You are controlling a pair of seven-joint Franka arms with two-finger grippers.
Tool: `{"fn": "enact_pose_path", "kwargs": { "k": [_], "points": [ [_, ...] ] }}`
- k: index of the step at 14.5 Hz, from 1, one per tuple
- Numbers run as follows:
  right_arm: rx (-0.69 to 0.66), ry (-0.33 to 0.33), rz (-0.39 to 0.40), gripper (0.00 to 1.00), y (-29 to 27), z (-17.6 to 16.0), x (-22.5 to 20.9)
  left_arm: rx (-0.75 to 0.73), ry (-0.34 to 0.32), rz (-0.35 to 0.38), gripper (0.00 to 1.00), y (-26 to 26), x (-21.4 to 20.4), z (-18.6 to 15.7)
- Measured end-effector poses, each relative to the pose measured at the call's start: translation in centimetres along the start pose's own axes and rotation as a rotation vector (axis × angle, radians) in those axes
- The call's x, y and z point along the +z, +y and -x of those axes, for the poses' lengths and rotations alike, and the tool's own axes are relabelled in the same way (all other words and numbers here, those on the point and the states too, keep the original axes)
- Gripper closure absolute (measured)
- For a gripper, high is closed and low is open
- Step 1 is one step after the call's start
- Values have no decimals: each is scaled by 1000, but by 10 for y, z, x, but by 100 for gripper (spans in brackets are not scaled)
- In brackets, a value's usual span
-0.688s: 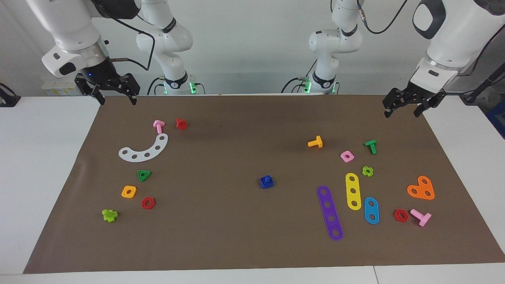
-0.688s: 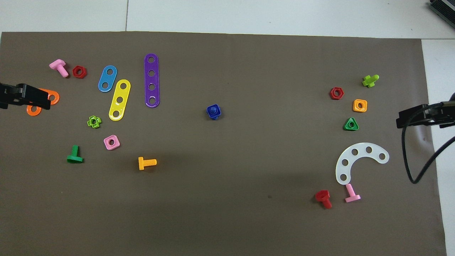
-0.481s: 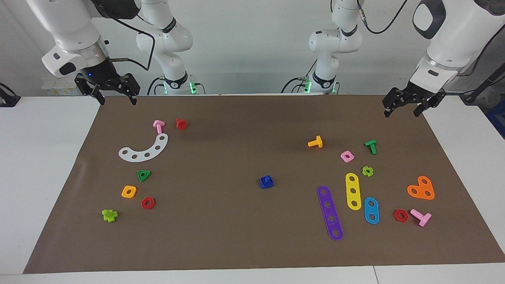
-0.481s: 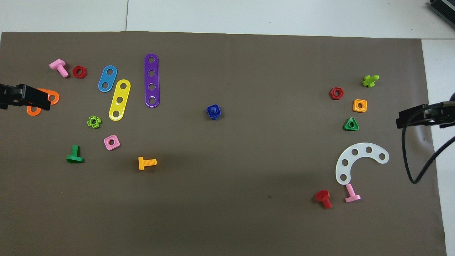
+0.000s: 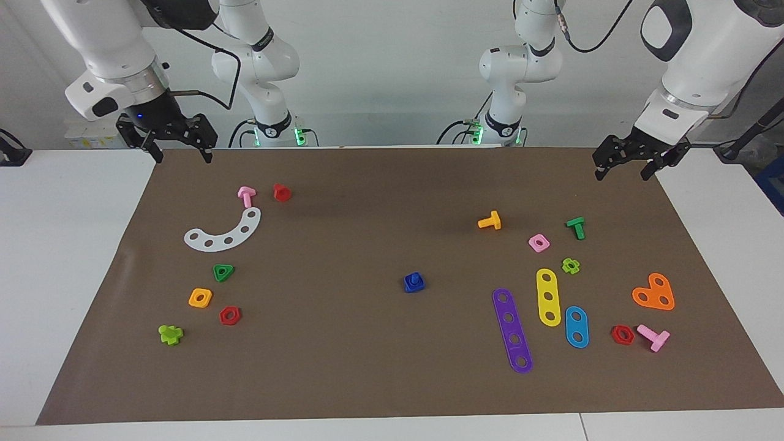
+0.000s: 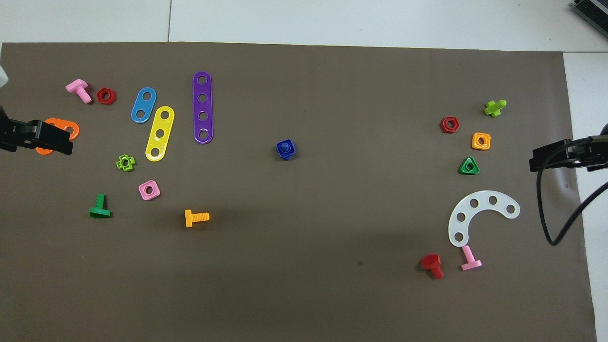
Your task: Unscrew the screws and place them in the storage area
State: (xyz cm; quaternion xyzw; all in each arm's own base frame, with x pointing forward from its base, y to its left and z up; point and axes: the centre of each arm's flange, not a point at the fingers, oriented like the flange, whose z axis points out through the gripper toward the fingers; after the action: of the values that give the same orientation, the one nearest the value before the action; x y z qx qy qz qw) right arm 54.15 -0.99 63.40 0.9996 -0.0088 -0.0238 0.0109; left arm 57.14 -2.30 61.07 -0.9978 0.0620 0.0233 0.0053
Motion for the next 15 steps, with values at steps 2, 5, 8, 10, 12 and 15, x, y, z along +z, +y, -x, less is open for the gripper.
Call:
{"fn": "enact_pose_path", "kwargs": {
  "k": [2,5,8,10,12,15],
  "points": [
    [0,0,0,0,0,0,0,19,-12,2,0,24,6,-2],
    [0,-1,0,0,0,0,0,-46,-18,29,0,83,22,-13],
    [0,-1,0,0,0,0,0,-121,6,55,0,139,48,-32],
    [0,-1,0,0,0,0,1,-182,34,82,0,176,68,-45],
    [0,-1,0,0,0,0,1,-245,70,105,1,211,87,-57],
    [1,-2,0,0,0,0,1,-314,78,134,3,254,121,-68]
  ]
}}
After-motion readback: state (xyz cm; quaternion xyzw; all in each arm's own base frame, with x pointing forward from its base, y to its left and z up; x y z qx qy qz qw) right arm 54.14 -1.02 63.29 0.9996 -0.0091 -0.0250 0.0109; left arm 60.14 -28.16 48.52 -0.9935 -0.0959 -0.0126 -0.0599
